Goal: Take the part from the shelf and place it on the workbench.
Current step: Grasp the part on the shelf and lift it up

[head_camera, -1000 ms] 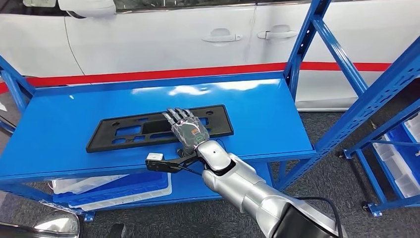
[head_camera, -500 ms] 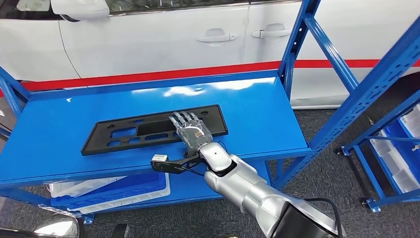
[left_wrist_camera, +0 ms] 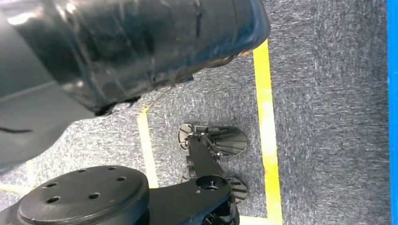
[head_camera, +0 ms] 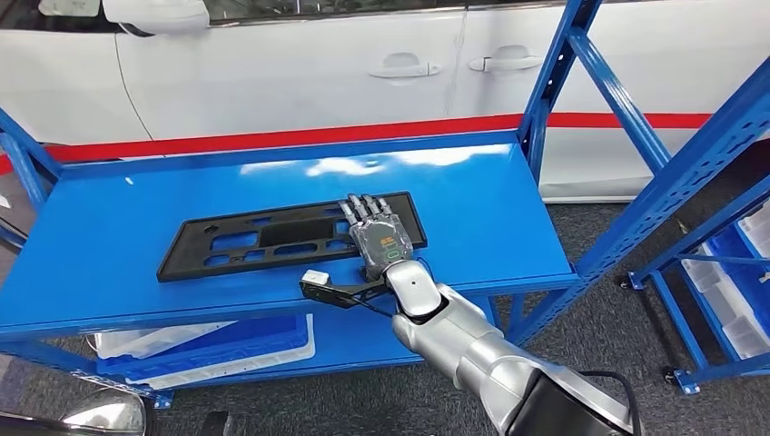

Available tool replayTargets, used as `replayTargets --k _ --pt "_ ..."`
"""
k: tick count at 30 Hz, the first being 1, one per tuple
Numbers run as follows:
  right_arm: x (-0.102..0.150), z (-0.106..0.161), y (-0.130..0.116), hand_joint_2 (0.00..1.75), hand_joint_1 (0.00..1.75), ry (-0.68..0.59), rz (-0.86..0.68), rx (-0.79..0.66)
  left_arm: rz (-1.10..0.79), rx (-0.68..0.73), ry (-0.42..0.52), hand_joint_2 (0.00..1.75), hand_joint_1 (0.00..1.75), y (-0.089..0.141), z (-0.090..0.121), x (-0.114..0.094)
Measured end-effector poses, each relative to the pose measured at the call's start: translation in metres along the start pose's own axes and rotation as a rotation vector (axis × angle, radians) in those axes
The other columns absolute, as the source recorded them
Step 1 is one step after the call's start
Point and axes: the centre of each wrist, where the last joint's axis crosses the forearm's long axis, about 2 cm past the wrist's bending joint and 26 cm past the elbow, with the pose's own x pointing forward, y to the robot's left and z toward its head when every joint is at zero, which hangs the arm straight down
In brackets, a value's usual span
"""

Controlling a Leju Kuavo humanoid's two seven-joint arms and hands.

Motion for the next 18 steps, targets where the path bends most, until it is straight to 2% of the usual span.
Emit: replayTargets --k 2,4,18 --pt "-0.004 0.000 0.001 1.75 1.70 0.016 0.000 -0.001 -0.004 0.001 0.002 0.00 0.00 0.000 0.000 0.000" --pt "-0.007 0.000 0.001 1.75 1.75 0.029 -0.001 0.004 -0.007 0.003 0.003 0.00 0.00 0.001 0.000 0.000" --pt "-0.018 -0.001 0.002 1.75 1.75 0.043 -0.010 -0.018 -0.019 0.011 -0.001 0.00 0.00 0.003 -0.001 0.002"
